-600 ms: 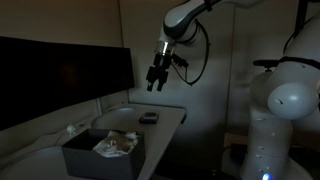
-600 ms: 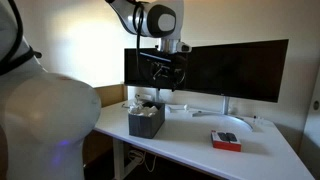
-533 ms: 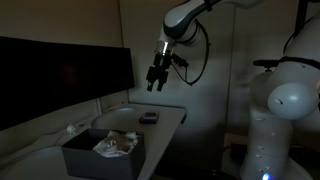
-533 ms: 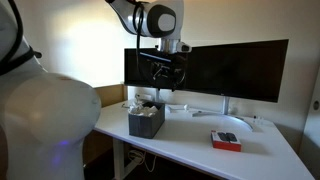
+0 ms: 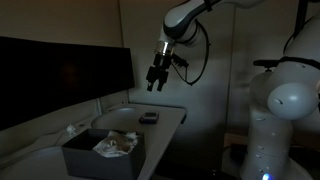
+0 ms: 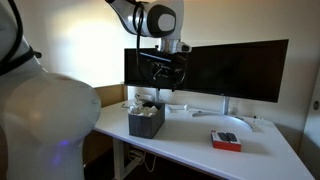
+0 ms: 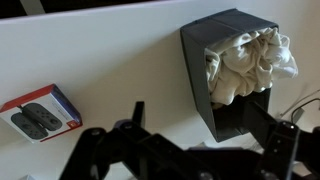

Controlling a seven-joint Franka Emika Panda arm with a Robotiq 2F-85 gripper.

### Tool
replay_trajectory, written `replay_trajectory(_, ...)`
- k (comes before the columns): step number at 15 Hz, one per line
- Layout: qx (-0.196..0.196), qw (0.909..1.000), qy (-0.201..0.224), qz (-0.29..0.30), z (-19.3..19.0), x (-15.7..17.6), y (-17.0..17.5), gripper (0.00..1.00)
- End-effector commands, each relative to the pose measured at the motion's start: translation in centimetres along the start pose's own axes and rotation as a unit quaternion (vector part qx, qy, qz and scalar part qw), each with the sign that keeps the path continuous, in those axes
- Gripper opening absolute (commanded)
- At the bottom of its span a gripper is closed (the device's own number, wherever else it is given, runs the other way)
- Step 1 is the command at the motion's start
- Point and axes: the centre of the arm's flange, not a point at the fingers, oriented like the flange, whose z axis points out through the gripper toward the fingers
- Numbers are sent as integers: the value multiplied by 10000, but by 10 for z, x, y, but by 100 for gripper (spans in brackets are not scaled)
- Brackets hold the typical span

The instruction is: Remove the clothes from the gray box

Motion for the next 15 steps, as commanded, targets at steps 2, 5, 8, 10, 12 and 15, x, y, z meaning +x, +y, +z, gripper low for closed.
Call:
replay_trajectory(2, -4, 9999, -79, -145, 8, 34, -14, 100)
replay_trajectory(5, 199, 9940, -197, -1061, 28, 86, -61, 100)
replay_trajectory(8, 127, 9812, -393, -1884, 57, 128, -105, 100)
replay_trajectory(10, -95, 9701, -568, -2359, 79, 150, -125, 100)
replay_trajectory(12, -326, 9580, -853, -2718, 110, 169, -131, 100)
replay_trajectory(15, -123, 9423, -1075, -3169, 147, 180, -142, 100)
